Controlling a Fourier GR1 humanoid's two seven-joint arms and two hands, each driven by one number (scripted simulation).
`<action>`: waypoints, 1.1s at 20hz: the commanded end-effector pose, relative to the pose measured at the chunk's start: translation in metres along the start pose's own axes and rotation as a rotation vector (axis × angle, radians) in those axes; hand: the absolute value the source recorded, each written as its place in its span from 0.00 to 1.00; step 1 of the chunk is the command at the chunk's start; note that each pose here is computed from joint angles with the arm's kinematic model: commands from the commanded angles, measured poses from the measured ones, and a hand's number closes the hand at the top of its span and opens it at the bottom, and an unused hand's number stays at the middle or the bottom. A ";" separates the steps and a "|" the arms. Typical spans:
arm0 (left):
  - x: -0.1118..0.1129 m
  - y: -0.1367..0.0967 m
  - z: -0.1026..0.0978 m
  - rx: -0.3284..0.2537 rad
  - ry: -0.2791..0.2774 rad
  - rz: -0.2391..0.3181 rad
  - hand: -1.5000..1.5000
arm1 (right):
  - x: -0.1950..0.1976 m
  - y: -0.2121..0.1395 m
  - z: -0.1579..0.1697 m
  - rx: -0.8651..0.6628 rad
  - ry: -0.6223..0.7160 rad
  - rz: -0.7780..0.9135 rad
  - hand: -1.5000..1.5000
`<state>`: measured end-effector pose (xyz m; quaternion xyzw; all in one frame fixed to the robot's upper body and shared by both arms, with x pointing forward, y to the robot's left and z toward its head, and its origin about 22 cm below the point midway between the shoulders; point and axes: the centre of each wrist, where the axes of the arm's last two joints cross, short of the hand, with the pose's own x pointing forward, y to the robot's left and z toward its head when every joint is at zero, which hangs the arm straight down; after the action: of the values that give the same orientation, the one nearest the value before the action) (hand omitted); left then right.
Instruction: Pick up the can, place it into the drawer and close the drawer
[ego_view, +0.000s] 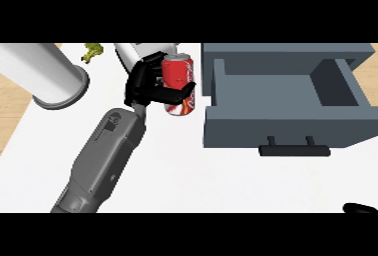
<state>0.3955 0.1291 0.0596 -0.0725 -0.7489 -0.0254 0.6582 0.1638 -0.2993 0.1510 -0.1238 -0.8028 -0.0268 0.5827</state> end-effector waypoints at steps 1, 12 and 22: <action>0.048 -0.034 -0.019 -0.026 -0.011 0.017 1.00 | -0.002 0.009 0.006 -0.017 0.012 -0.007 0.00; 0.124 -0.089 -0.046 -0.052 -0.009 -0.061 1.00 | -0.008 0.001 0.002 -0.012 -0.008 -0.004 0.00; 0.167 -0.130 -0.066 -0.062 0.002 -0.138 1.00 | 0.005 -0.009 -0.006 0.015 -0.021 0.000 0.00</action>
<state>0.4189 0.0184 0.2244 -0.0543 -0.7520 -0.0819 0.6517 0.1714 -0.3029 0.1553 -0.1204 -0.8075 -0.0249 0.5769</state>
